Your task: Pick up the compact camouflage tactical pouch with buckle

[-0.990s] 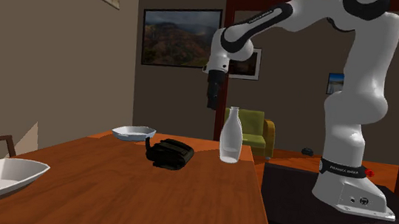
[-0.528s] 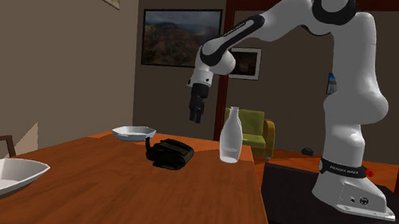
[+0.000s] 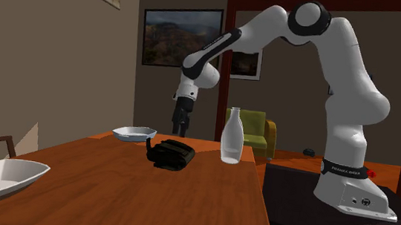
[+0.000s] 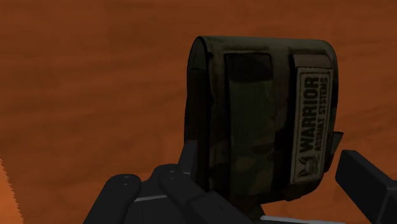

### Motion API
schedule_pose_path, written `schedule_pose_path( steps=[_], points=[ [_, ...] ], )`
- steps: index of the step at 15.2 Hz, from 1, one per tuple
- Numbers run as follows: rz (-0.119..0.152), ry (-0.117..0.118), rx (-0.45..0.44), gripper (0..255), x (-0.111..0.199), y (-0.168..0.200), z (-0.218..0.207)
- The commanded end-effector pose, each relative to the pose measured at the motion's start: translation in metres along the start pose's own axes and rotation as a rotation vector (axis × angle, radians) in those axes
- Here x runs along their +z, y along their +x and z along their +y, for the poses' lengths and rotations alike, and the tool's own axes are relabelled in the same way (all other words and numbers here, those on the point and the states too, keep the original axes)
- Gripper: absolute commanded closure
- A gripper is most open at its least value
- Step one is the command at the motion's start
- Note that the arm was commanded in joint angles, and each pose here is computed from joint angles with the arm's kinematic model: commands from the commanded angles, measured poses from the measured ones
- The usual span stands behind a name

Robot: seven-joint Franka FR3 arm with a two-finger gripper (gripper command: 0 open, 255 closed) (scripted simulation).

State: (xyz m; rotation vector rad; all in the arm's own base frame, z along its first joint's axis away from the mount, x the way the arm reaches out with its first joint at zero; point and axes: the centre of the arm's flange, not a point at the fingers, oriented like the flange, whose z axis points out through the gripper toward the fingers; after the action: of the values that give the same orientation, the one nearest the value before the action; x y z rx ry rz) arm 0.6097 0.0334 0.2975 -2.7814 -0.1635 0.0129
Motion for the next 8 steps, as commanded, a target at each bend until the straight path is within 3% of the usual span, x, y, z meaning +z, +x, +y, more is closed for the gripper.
schedule_pose_path(
  steps=[1, 7, 8],
  points=[
    [0.001, 0.004, 0.000, 0, 0.010, 0.002, 0.004],
    [0.001, 0.004, 0.000, 0, 0.033, 0.002, 0.012],
    [0.001, 0.004, 0.000, 255, 0.033, 0.003, 0.012]
  ],
)
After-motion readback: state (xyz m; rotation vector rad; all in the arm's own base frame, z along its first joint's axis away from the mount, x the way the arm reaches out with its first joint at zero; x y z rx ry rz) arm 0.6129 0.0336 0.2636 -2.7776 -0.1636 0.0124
